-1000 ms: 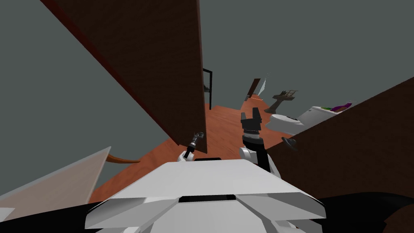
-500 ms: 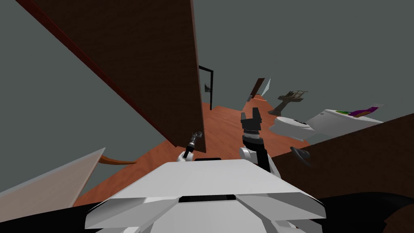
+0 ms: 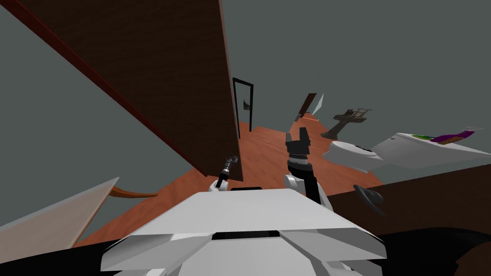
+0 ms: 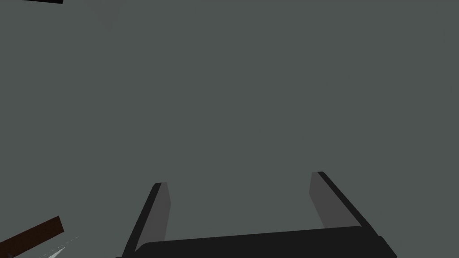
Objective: Push the door open
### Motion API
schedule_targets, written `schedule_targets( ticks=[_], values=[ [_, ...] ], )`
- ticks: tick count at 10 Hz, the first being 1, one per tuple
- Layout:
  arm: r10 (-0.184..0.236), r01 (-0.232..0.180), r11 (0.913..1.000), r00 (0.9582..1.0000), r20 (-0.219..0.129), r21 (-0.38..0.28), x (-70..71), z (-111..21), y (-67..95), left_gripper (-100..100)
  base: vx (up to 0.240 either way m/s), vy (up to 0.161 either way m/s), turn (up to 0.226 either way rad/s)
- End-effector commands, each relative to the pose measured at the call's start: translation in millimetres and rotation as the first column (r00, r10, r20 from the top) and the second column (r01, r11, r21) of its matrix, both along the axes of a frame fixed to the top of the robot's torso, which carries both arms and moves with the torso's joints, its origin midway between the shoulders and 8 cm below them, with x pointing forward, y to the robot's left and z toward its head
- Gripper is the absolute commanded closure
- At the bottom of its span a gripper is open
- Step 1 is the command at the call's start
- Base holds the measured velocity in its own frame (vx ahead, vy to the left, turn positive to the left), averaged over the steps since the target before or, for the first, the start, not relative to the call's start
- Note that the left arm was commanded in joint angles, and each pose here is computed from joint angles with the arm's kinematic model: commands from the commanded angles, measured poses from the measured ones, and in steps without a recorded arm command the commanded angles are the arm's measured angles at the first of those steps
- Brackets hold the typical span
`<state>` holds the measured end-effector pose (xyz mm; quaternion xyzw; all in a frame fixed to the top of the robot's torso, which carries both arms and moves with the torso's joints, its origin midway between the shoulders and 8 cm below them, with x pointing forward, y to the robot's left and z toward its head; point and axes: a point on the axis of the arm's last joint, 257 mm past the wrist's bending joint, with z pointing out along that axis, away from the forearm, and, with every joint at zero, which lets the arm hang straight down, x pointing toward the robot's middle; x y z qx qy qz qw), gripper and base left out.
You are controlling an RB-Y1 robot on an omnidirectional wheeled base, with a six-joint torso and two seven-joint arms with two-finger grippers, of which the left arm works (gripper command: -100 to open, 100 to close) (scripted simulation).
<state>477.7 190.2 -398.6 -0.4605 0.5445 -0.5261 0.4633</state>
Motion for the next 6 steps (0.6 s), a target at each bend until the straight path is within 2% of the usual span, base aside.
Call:
schedule_targets(
  ticks=[1,4,6],
  values=[
    [0.026,-0.026,0.9996,0.9995,0.017,0.007,5.8,7.1,14.8,100,0.209,-0.111,0.054],
    [0.07,-0.07,0.9975,0.9974,0.019,0.013,7.3,7.8,35.9,100,0.195,-0.092,0.045],
    [0.102,-0.102,0.9946,0.9946,0.02,0.016,8.0,8.5,50.5,100,0.194,-0.105,0.061]
  ],
)
